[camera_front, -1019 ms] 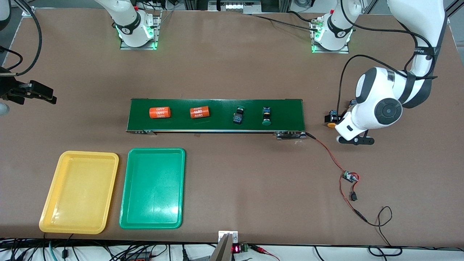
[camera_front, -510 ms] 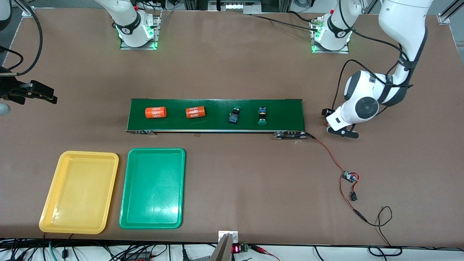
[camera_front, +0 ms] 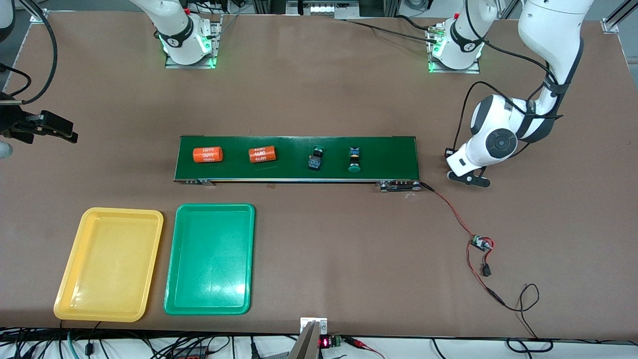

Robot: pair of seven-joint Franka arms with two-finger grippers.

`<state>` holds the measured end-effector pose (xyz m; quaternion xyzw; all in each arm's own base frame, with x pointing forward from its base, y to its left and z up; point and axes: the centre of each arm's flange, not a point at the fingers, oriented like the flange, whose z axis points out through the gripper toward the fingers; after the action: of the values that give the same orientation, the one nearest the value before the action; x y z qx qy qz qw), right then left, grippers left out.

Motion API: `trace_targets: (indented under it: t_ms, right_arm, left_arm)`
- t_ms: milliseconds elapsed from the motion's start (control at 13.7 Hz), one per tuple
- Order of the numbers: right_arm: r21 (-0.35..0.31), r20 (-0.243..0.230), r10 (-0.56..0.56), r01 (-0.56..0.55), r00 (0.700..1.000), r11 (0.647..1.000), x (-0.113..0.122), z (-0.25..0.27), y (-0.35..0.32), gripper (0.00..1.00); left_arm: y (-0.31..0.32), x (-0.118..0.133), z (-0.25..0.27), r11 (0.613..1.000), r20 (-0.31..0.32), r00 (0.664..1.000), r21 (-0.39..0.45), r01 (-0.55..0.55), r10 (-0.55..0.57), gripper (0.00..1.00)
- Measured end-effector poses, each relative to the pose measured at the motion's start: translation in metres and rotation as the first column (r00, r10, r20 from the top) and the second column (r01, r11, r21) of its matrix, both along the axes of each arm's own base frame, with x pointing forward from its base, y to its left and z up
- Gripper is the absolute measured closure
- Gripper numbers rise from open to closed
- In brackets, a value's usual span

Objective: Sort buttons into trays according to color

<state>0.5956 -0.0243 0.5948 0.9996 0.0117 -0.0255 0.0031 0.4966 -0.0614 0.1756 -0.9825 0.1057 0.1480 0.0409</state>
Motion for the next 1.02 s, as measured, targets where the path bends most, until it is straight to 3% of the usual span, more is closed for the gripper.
trace_targets:
  t_ms: [146, 291, 437, 582, 728, 1019]
  right_arm:
    - [0.0, -0.002, 0.0, 0.0, 1.0, 1.0, 0.001, -0.001, 0.0, 0.0]
    - [0.0, -0.003, -0.001, 0.001, 1.0, 1.0, 0.001, -0.002, 0.0, 0.0]
    - [0.0, -0.005, -0.001, 0.001, 1.0, 1.0, 0.001, -0.003, 0.0, 0.0]
    - [0.006, -0.008, 0.019, -0.019, 1.0, 1.0, 0.002, -0.005, 0.012, 0.0]
    - [0.005, -0.001, 0.065, -0.065, 0.998, 0.998, 0.006, -0.009, 0.041, 0.0]
    - [0.01, -0.02, 0.059, -0.059, 0.998, 0.998, 0.013, -0.031, 0.098, 0.0]
  left_arm:
    - [-0.003, 0.012, 0.024, 1.0, -0.057, 0.998, 0.013, -0.018, 0.018, 0.6]
    - [-0.03, 0.036, 0.073, 0.998, -0.112, 0.992, -0.028, -0.054, 0.051, 0.6]
    - [-0.071, 0.054, 0.118, 0.993, -0.093, 0.995, -0.105, -0.049, 0.039, 0.6]
    - [-0.116, 0.057, 0.138, 0.976, -0.075, 0.996, -0.211, -0.054, 0.039, 0.6]
    - [-0.154, 0.053, 0.132, 0.96, -0.057, 0.997, -0.27, -0.072, 0.059, 0.6]
    - [-0.211, 0.038, 0.08, 0.952, -0.053, 0.995, -0.29, -0.093, 0.081, 0.6]
